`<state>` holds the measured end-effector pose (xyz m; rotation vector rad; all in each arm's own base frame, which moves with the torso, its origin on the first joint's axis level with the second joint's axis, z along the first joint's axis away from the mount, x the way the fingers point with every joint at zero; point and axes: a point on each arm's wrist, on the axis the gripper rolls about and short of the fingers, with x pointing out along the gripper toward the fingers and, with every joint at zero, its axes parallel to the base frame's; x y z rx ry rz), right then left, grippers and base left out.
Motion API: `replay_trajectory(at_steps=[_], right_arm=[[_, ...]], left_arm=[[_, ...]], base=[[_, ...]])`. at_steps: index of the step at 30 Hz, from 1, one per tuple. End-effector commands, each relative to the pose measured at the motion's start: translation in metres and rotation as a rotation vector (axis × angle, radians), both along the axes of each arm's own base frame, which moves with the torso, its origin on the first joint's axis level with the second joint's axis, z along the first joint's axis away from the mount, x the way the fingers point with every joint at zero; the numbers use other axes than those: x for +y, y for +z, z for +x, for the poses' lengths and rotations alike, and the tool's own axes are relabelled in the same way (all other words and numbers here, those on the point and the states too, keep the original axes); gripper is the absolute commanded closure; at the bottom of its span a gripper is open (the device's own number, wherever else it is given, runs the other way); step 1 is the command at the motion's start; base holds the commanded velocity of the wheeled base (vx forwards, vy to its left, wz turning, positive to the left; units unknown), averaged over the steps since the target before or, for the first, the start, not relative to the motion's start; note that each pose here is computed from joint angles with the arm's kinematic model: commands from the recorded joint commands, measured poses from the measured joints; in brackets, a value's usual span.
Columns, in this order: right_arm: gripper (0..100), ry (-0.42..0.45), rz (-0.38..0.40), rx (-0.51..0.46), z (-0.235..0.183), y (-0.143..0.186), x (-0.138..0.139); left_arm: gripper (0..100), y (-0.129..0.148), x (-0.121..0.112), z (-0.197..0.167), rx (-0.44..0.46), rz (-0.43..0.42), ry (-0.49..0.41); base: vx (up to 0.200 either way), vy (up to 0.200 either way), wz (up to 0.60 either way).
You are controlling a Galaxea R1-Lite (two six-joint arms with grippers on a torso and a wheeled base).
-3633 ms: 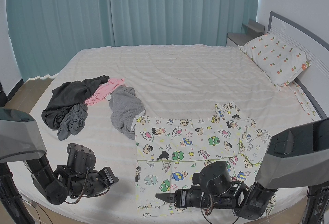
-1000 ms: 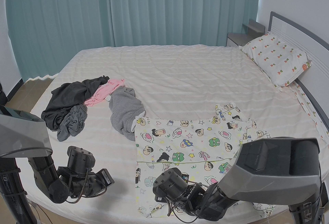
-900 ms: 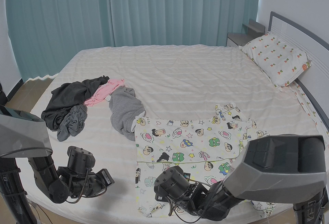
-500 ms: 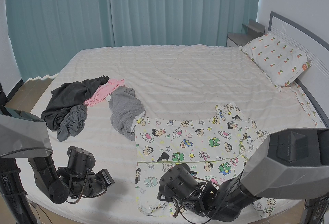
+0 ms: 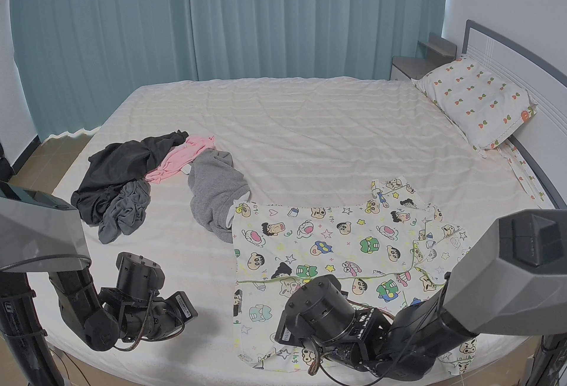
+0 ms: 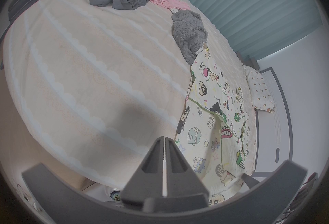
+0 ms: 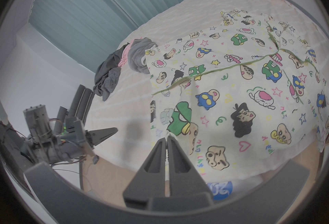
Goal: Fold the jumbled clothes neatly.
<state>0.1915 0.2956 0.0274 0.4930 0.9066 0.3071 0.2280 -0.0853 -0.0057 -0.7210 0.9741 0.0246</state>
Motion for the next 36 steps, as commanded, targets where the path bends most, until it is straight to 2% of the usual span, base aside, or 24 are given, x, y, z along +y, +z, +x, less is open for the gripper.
replay_trajectory(at_steps=[1,7,11,12,14,16,19,23,25,26,30,33,36], right_arm=[[100,0.022,0.081,0.017,-0.005,0.023,-0.006],[100,0.027,0.073,0.029,-0.008,0.024,-0.013],[100,0.032,0.023,0.060,-0.009,0.006,-0.012],[100,0.023,0.000,0.075,-0.004,-0.007,-0.009],[100,0.012,0.001,0.073,0.002,-0.009,-0.008],[100,0.013,-0.013,0.074,0.004,-0.012,-0.009],[100,0.033,-0.044,0.063,0.004,-0.015,-0.012],[100,0.023,-0.094,0.068,0.007,-0.022,-0.024],[100,0.024,-0.108,0.069,0.008,-0.024,-0.027],[0,0.024,-0.108,0.069,0.008,-0.024,-0.027],[0,0.055,-0.188,0.056,0.008,-0.030,-0.039],[0,0.032,-0.223,0.038,0.016,-0.035,-0.042],[0,0.026,-0.205,0.005,0.021,-0.027,-0.038]], left_arm=[[100,0.000,-0.004,-0.001,-0.002,-0.005,-0.018],[100,0.003,-0.021,-0.003,-0.032,-0.034,-0.064],[100,0.002,-0.029,0.000,-0.056,-0.051,-0.084],[100,0.001,-0.038,0.010,-0.084,-0.062,-0.097],[100,-0.001,-0.043,0.019,-0.094,-0.066,-0.097],[100,-0.010,-0.050,0.031,-0.081,-0.048,-0.101],[100,-0.009,-0.058,0.039,-0.065,-0.030,-0.113],[100,-0.004,-0.084,0.045,-0.019,0.000,-0.188],[100,-0.003,-0.092,0.046,-0.024,0.005,-0.205],[100,-0.003,-0.092,0.046,-0.024,0.005,-0.205],[100,-0.002,-0.100,0.045,-0.036,-0.001,-0.228],[100,-0.005,-0.099,0.043,-0.025,0.004,-0.229],[100,-0.004,-0.098,0.042,-0.021,0.008,-0.228]], base=[[0.000,0.000,0.00],[0.000,0.000,0.00],[0.000,0.000,0.00],[0.000,0.000,0.00],[0.000,0.000,0.00],[0.000,0.000,0.00],[0.000,0.000,0.00],[0.000,0.000,0.00],[0.000,0.000,0.00],[0.000,0.000,0.00],[0.000,0.000,0.00],[0.000,0.000,0.00],[0.000,0.000,0.00]])
